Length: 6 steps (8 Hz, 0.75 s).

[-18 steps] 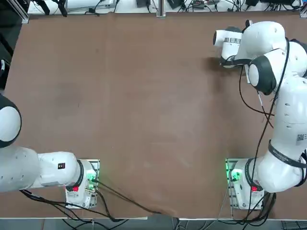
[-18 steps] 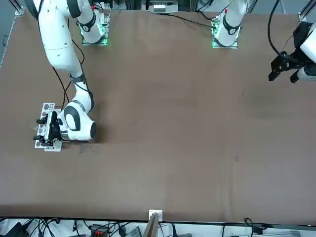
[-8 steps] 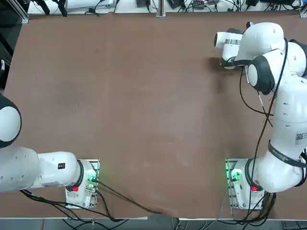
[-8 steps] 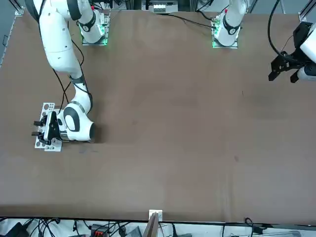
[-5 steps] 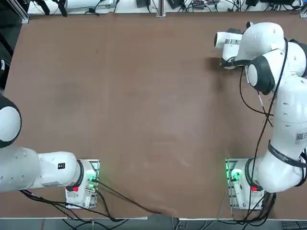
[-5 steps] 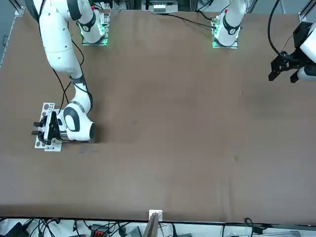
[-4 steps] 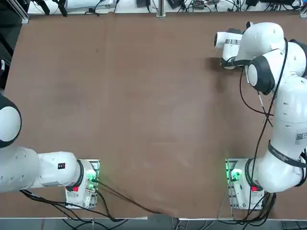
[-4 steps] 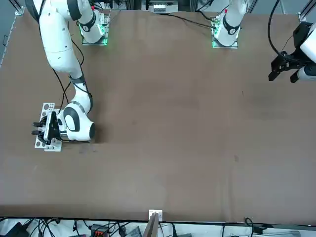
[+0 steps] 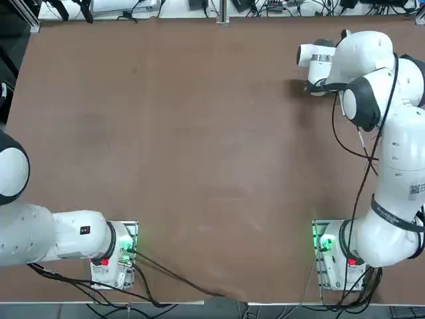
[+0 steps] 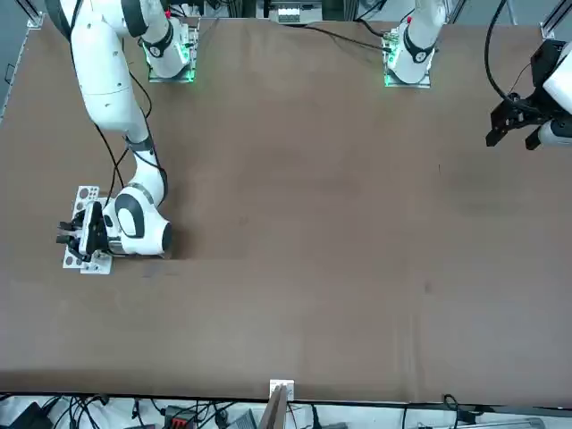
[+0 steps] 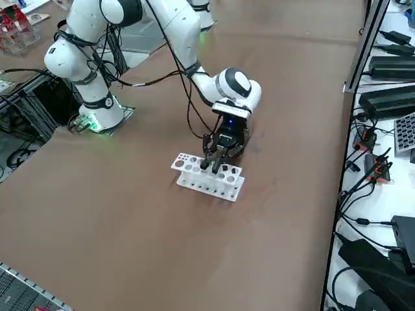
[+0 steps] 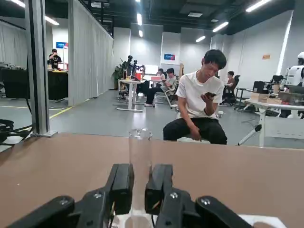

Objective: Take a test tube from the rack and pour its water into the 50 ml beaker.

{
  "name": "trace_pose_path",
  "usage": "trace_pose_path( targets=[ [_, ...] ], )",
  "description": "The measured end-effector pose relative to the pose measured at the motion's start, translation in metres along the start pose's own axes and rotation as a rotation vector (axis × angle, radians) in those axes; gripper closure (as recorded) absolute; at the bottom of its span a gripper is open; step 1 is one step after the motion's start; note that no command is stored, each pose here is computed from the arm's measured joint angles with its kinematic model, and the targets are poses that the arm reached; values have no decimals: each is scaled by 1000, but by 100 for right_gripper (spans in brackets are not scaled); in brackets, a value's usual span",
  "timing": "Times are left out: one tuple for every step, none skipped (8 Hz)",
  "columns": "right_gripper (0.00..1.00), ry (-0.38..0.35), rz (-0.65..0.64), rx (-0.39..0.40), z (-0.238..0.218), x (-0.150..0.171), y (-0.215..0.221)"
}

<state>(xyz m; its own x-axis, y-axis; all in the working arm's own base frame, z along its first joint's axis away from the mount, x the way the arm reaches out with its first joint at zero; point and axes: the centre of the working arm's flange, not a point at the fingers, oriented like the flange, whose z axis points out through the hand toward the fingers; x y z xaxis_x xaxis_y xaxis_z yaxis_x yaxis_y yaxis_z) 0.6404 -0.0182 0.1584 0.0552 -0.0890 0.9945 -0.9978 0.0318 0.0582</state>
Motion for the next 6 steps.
trace_pose_path(
  targets=[
    [81, 1, -7, 0, 0, 2, -1],
    [81, 4, -15, -3, -1, 6, -3],
    [81, 7, -26, -6, -3, 11, -7],
    [81, 11, -37, -10, -4, 19, -11],
    [81, 17, -47, -19, -6, 27, -15],
    [81, 23, -58, -28, -8, 38, -20]
  ],
)
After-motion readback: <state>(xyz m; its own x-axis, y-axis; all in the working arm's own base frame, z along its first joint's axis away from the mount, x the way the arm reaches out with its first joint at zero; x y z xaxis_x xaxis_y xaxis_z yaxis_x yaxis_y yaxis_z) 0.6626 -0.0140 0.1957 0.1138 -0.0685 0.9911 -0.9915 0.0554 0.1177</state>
